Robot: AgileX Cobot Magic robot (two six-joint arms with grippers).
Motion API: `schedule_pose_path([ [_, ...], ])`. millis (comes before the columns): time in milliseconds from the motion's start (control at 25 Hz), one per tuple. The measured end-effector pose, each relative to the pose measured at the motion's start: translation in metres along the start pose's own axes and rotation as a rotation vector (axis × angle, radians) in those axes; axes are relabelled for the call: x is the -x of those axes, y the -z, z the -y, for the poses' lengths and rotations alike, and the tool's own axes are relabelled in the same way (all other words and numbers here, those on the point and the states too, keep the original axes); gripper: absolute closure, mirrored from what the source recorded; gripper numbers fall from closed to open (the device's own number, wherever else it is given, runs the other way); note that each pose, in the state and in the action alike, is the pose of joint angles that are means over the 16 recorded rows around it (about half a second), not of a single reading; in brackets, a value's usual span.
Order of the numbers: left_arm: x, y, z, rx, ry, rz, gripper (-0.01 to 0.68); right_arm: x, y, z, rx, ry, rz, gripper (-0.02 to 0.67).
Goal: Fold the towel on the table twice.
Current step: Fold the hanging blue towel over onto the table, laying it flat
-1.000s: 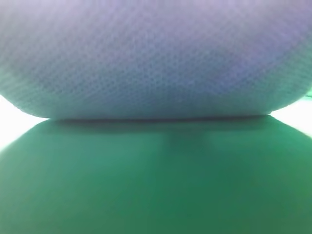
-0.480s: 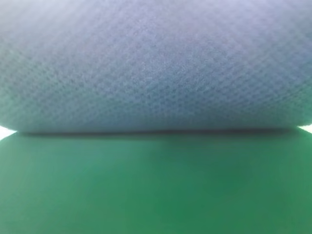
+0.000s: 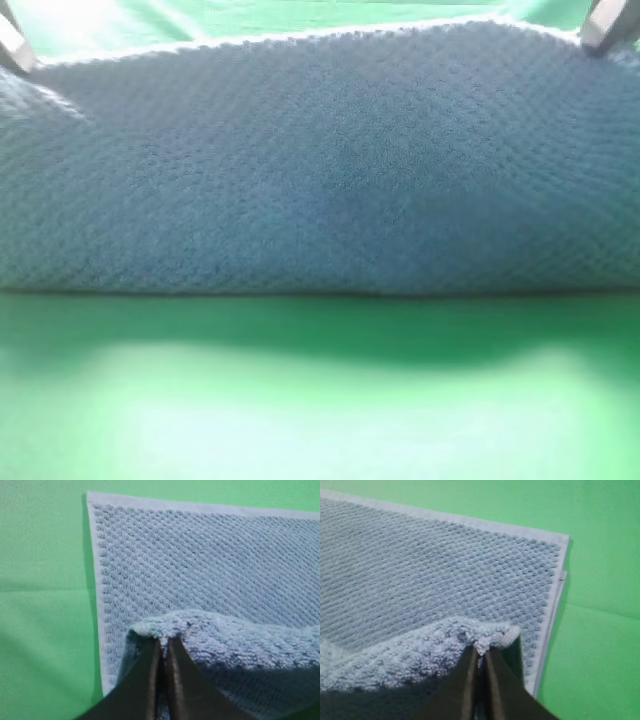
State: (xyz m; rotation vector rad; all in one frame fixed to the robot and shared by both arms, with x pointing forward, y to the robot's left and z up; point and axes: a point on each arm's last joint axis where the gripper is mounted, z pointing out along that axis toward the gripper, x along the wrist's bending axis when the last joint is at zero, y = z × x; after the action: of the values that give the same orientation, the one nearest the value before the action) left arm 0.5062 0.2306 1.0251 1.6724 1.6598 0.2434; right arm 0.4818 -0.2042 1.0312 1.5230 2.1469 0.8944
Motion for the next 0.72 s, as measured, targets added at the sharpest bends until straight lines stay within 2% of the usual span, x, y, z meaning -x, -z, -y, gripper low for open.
schedule_pose_path([
  [400,-0.008,-0.053,-0.041,0.026,0.011,-0.039,0.673,0.02,-0.045,-0.035,0.019,-0.018,0.048,0.649],
  [720,-0.017,-0.086,-0.057,0.065,0.024,-0.076,0.673,0.028,-0.081,-0.052,0.04,0.012,0.064,0.649],
])
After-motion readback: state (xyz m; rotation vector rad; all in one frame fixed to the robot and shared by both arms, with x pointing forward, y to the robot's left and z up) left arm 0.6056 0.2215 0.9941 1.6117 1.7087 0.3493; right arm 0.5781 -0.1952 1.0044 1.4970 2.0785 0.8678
